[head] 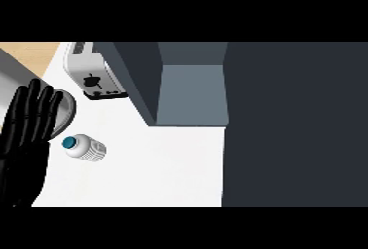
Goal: Pick up the bottled water, place it into the cabinet and close the cabinet
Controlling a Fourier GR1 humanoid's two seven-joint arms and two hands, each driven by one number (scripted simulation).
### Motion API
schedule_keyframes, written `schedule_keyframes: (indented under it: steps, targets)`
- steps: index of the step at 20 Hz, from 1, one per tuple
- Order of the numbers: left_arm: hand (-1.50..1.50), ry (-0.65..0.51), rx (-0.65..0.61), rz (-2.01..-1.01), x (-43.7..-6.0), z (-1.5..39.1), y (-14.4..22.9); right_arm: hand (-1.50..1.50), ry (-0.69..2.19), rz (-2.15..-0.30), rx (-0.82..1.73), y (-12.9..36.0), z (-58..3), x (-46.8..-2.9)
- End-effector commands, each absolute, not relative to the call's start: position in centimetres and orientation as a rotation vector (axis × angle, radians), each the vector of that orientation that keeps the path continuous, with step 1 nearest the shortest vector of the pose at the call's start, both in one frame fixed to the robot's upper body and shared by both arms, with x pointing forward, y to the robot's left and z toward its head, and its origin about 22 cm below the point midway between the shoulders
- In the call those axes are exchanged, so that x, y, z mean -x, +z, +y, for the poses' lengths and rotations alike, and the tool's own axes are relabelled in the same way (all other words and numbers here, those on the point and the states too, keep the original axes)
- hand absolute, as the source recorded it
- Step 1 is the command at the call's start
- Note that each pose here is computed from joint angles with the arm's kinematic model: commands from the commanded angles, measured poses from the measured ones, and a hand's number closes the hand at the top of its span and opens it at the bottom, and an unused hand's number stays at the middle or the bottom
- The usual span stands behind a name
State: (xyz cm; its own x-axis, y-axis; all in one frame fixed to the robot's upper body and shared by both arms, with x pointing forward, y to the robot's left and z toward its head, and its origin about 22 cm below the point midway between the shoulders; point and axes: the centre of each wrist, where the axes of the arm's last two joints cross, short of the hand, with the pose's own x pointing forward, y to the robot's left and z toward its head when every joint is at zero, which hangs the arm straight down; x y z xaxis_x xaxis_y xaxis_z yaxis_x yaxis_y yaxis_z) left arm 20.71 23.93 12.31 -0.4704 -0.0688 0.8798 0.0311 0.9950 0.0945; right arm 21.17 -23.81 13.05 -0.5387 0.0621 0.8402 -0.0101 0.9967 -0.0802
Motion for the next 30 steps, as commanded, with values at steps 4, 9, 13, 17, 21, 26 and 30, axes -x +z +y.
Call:
schedule_keyframes:
  steps: [4, 9, 13, 17, 21, 26, 30]
  targets:
    - [-1.50, -0.259, 0.307, -2.086, -22.6, 29.5, 11.8, -1.50, 0.049, -2.090, 0.061, 12.8, -24.2, -19.4]
    - [-1.50, -0.291, 0.543, -1.850, -23.7, 32.1, 10.2, -1.50, 0.192, -1.950, -0.292, 11.4, -22.4, -17.0]
    - [-1.50, -0.311, 0.593, -1.828, -24.1, 36.5, 12.5, -1.50, 0.214, -1.933, -0.325, 13.2, -22.7, -13.1]
    - [-1.50, -0.334, 0.541, -1.780, -23.7, 41.6, 13.3, -1.50, 0.242, -1.944, -0.324, 15.2, -22.3, -10.4]
    - [-1.50, -0.353, 0.479, -1.735, -23.5, 42.2, 13.0, -1.50, 0.218, -1.932, -0.312, 14.7, -22.6, -8.3]
    - [-1.50, -0.374, 0.432, -1.673, -25.2, 43.5, 11.0, -1.50, 0.214, -1.933, -0.311, 14.7, -22.5, -7.6]
    - [-1.50, -0.337, 0.428, -1.639, -25.8, 43.4, 8.6, -1.50, 0.205, -1.929, -0.320, 14.4, -22.0, -6.5]
